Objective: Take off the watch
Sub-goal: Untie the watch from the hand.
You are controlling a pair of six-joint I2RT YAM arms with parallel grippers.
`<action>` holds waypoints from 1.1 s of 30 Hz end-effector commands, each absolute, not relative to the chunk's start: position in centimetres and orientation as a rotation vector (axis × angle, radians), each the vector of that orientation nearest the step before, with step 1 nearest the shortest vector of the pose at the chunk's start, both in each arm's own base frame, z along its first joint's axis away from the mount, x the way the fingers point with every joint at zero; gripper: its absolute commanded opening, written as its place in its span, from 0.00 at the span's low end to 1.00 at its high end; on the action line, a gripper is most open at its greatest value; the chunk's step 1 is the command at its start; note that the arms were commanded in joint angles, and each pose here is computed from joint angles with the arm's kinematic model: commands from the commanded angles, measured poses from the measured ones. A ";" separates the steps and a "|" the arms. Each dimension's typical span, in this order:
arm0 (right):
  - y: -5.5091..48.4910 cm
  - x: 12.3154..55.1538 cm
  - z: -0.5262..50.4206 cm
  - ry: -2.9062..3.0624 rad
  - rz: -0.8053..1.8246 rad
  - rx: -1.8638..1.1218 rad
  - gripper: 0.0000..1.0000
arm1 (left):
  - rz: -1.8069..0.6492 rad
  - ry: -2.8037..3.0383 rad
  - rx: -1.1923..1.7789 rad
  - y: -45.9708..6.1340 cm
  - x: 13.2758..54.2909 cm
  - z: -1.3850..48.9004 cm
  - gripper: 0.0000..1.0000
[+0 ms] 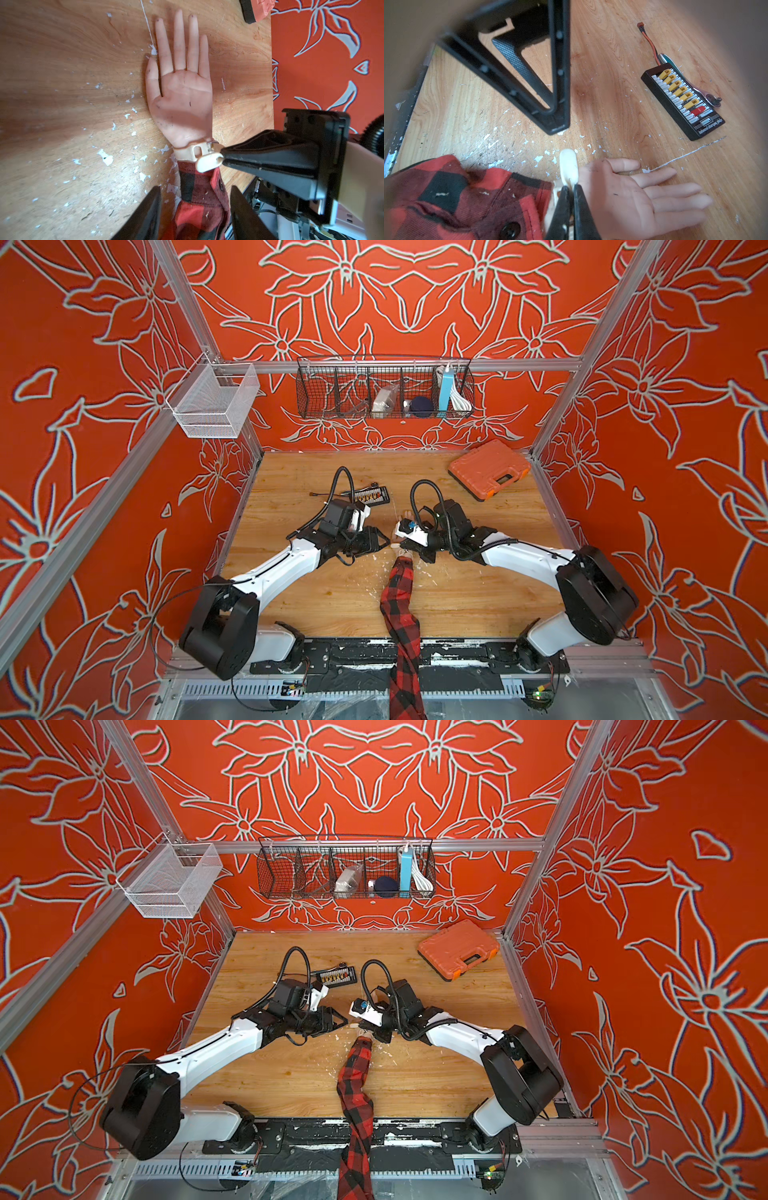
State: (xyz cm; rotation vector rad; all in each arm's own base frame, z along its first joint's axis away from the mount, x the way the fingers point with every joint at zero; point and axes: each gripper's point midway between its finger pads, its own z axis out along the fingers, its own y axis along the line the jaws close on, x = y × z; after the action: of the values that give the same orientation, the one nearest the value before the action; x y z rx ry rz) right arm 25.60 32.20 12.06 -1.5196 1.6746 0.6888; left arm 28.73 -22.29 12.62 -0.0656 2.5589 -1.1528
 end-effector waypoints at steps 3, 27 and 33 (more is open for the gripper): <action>33.2 25.6 14.9 1.572 0.732 -1.469 0.00 | -1.361 2.482 -0.041 -24.4 29.4 14.0 0.48; 33.4 25.4 14.9 1.567 0.757 -1.478 0.00 | -1.459 2.450 -0.109 -25.1 29.9 13.4 0.25; 33.4 25.5 15.1 1.566 0.758 -1.472 0.00 | -1.490 2.445 -0.102 -25.4 29.8 13.7 0.19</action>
State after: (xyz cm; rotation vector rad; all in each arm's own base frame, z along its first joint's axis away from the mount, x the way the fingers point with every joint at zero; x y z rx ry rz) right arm 25.50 32.41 12.34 -1.5012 1.6685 0.7146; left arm 29.69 -25.02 12.91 -0.1298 2.4753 -1.4482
